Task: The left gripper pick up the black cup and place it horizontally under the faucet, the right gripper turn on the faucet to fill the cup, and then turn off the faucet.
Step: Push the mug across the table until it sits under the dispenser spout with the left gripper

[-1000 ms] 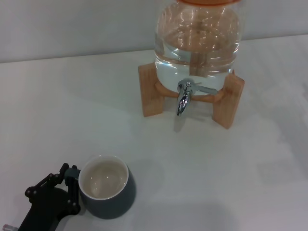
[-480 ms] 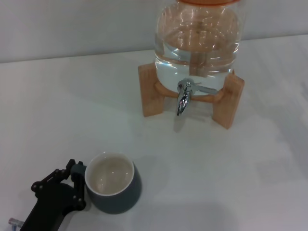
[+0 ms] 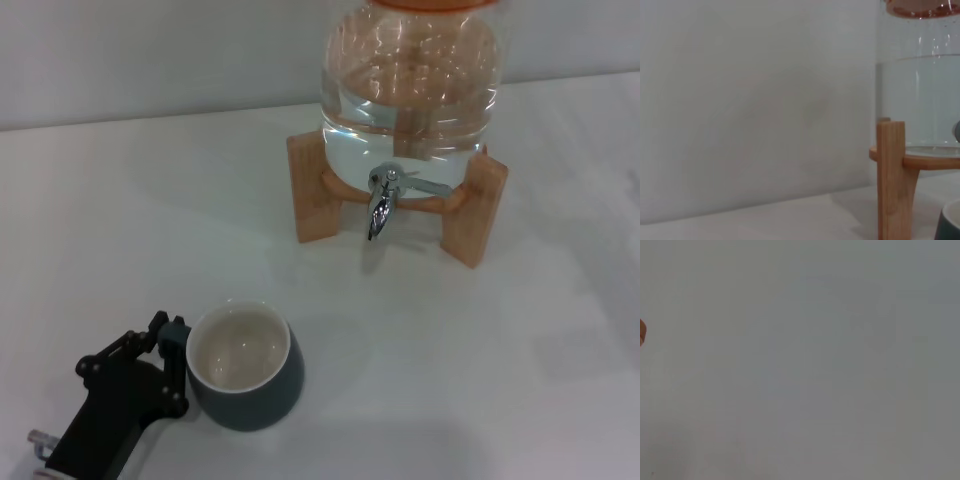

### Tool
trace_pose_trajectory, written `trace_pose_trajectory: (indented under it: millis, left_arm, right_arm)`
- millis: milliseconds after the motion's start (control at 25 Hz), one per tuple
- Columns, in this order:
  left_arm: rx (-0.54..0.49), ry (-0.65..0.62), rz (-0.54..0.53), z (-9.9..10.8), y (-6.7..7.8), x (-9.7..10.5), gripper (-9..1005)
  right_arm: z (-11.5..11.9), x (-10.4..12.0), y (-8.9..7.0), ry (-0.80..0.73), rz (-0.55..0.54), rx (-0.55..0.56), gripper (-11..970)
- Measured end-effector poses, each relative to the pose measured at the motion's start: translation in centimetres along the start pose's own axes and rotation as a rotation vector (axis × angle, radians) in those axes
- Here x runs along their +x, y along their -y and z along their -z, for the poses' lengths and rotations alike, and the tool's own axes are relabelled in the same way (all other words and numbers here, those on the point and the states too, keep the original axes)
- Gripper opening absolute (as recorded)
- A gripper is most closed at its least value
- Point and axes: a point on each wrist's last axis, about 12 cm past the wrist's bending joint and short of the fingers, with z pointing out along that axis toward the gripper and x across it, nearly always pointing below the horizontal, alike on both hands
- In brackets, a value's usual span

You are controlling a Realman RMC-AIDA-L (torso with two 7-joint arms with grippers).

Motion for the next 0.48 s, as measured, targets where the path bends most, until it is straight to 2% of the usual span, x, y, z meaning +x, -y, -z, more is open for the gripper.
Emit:
trace_pose_trajectory:
  millis: [480]
  left_arm:
    - [0.012,0.014,-0.019,-3.2,-1.1,-1.2,113]
  right_arm:
    - [-0.4,-0.1,-0.6,0.012,-0.007,-0.017,868]
